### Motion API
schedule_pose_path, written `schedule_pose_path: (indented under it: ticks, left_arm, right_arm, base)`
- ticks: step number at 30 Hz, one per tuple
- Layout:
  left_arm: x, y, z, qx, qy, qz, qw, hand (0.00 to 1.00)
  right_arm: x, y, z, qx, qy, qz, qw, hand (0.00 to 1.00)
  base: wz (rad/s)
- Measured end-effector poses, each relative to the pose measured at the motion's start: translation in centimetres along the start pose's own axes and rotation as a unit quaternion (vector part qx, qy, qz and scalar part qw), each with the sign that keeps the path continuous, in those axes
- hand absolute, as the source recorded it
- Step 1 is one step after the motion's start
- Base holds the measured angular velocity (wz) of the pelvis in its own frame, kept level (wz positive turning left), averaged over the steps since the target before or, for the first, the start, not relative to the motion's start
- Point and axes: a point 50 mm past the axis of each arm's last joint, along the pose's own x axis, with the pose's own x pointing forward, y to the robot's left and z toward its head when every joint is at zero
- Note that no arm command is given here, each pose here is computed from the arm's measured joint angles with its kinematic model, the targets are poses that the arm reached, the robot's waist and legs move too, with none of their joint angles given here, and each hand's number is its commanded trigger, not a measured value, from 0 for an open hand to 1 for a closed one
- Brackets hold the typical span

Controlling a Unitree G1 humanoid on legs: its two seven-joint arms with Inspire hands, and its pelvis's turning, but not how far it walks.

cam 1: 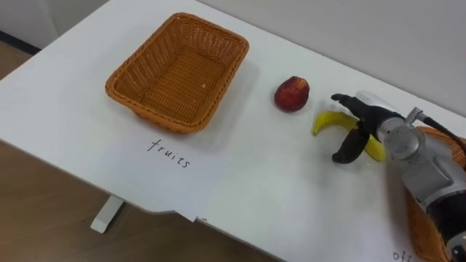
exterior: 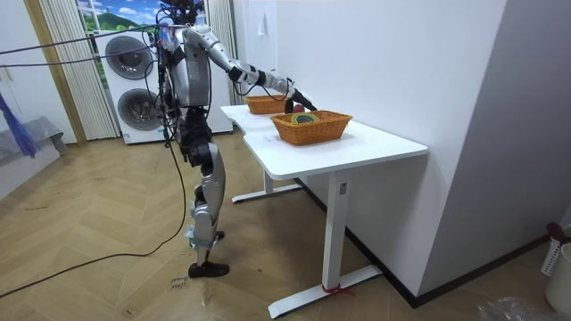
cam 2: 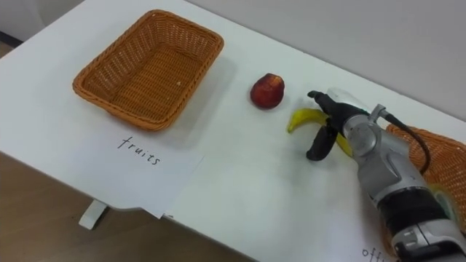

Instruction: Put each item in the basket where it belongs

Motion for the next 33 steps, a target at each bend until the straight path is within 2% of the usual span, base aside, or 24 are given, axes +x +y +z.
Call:
schedule_pose_path:
  ticks: [13,14,15,16,33]
  left_arm:
    - [0.1,0.2,0.9,-0.004,-0.015,0.004,1.000,0.00]
    - [0.1,0.3,1.0,-0.006,-0.017,0.006,1.000,0.00]
    - [0.1,0.4,1.1,-0.006,-0.019,0.006,1.000,0.00]
    - [0.2,0.4,1.3,-0.007,-0.022,0.008,1.000,0.00]
    - [0.5,1.1,1.6,0.004,-0.032,0.011,0.999,0.00]
  right_arm:
    - [0.2,0.4,-0.8,0.022,0.014,0.013,1.000,0.00]
    - [0.2,0.5,-0.9,0.023,0.017,0.014,0.999,0.22]
    - [0.2,0.5,-1.0,0.023,0.019,0.015,0.999,0.73]
    - [0.2,0.6,-1.2,0.024,0.023,0.017,0.999,1.00]
    - [0.6,1.1,-2.8,0.061,0.057,0.028,0.996,1.00]
  base:
    - [0.03]
    - [0.00]
    - [0.00]
    - [0.00]
    - [0.00]
